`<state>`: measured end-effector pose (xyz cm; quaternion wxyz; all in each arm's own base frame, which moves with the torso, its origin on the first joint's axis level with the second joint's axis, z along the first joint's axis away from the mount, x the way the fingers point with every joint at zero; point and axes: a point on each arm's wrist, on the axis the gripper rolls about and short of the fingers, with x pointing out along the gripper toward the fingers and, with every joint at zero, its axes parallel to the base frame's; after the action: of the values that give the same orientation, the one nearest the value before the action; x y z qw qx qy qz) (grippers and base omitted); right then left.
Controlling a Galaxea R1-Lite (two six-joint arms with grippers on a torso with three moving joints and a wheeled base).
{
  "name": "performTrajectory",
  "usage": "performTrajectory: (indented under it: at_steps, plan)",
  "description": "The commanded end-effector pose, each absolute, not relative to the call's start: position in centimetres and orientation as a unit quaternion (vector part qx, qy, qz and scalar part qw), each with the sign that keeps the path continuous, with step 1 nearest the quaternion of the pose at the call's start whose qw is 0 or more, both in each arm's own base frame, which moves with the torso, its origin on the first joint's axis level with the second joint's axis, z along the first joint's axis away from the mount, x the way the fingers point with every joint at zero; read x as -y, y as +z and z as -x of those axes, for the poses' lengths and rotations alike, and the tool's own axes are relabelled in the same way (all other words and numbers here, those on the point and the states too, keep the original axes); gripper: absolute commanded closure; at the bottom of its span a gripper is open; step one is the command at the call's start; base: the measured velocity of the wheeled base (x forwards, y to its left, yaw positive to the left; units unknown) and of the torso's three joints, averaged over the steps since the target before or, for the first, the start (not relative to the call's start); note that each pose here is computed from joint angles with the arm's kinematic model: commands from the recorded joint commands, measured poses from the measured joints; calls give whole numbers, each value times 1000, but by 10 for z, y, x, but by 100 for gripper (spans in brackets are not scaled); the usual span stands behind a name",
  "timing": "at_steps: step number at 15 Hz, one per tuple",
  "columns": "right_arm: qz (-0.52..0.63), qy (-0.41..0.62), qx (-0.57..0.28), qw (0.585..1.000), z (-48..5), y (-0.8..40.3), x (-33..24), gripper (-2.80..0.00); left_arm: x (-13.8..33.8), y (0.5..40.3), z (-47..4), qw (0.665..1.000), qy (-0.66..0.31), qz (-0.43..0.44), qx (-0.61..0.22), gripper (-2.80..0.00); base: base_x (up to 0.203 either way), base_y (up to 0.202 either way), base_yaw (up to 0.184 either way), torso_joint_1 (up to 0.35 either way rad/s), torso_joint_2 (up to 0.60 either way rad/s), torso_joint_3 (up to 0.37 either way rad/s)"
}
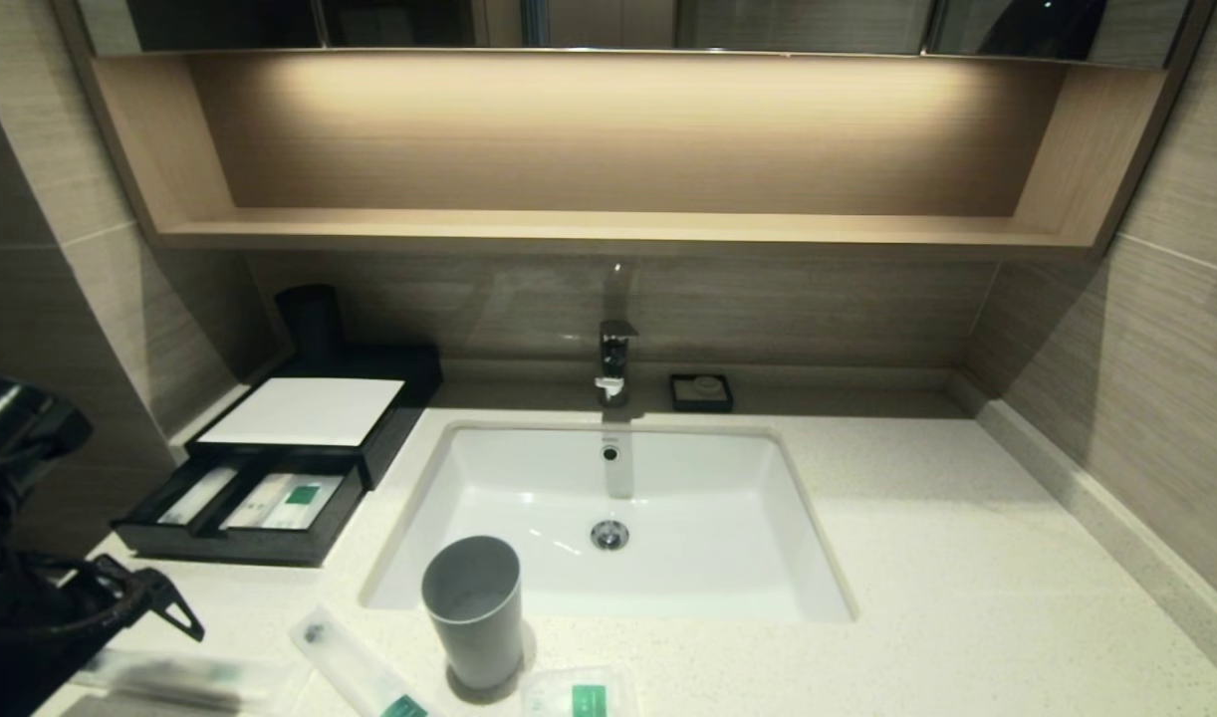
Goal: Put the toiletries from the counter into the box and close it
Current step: Pick up the bathroom toiletry
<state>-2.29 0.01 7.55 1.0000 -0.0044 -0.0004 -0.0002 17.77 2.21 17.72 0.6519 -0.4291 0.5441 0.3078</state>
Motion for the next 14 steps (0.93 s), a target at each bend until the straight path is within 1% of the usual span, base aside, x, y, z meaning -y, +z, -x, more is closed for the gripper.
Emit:
performTrajectory:
  at_steps: [1,5,8,12,14]
  plan:
    - [5,0,-1,1000,23,75,0,0,-29,176,-179,643,324,438,-538,-280,0,0,0,0,0,0]
    - [5,0,-1,1000,23,75,0,0,-44,184,-181,650,366,441,-498,-280,0,0,0,0,0,0]
    - [5,0,-1,1000,23,75,0,0,-57,185,-180,642,386,459,-478,-280,0,0,0,0,0,0]
    - [5,0,-1,1000,23,75,0,0,-59,185,-180,639,387,464,-476,-280,0,0,0,0,0,0]
    - [5,0,-1,1000,23,75,0,0,-59,181,-180,626,396,472,-478,-280,0,0,0,0,0,0]
